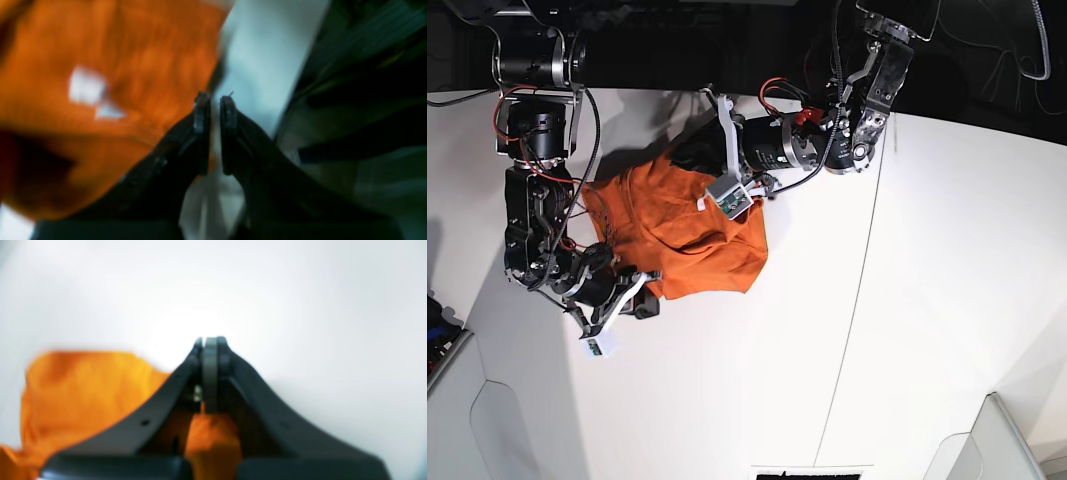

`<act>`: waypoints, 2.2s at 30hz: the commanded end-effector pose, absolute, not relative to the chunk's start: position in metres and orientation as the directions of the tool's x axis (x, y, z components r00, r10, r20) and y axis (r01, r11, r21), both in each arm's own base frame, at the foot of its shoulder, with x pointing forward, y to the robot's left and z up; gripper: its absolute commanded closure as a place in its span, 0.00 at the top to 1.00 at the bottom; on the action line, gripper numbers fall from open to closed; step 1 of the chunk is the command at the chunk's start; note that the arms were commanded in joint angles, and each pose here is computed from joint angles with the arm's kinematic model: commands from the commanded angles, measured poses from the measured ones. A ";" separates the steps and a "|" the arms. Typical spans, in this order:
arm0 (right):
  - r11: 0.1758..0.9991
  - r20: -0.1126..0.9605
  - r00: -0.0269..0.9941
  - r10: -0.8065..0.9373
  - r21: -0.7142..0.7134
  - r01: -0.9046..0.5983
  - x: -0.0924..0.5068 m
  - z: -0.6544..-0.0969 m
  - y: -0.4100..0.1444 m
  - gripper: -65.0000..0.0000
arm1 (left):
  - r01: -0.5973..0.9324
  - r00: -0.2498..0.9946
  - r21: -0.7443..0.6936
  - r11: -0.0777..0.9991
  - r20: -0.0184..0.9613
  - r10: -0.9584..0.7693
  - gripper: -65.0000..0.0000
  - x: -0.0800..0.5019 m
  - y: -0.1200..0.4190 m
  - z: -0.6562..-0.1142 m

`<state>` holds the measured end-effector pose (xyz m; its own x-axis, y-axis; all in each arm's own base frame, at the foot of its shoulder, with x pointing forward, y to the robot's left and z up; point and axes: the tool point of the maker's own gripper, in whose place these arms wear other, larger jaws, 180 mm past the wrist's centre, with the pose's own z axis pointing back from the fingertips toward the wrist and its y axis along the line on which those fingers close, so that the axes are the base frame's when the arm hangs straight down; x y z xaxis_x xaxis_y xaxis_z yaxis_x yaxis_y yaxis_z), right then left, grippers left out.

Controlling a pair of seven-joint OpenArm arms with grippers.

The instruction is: Layout the t-shirt on the table in an organized manner, then fold the t-shirt properly

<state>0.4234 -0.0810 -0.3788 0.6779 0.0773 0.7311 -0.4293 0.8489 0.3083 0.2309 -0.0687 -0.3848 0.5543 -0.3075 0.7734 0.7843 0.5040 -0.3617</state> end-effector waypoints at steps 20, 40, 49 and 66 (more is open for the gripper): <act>0.768 0.748 0.663 0.017 0.415 -0.487 0.320 -0.369 -0.076 0.00 | 0.700 0.507 -0.184 0.690 0.809 -0.298 0.09 0.397 0.024 -0.356; 0.855 0.653 0.755 0.066 0.353 -0.380 0.215 -0.364 -0.160 0.00 | 0.751 0.562 -0.190 0.633 0.688 -0.460 0.09 0.207 0.122 -0.341; 0.831 0.347 0.903 0.253 0.400 -0.387 0.068 -0.426 -0.152 0.00 | 0.700 0.713 -0.321 0.638 0.373 -0.594 0.09 0.040 0.142 -0.417; 0.752 -0.195 0.740 0.644 0.337 -0.566 -0.042 -0.585 -0.191 0.00 | 0.713 0.633 -0.257 0.653 -0.166 -0.756 0.09 -0.030 0.177 -0.613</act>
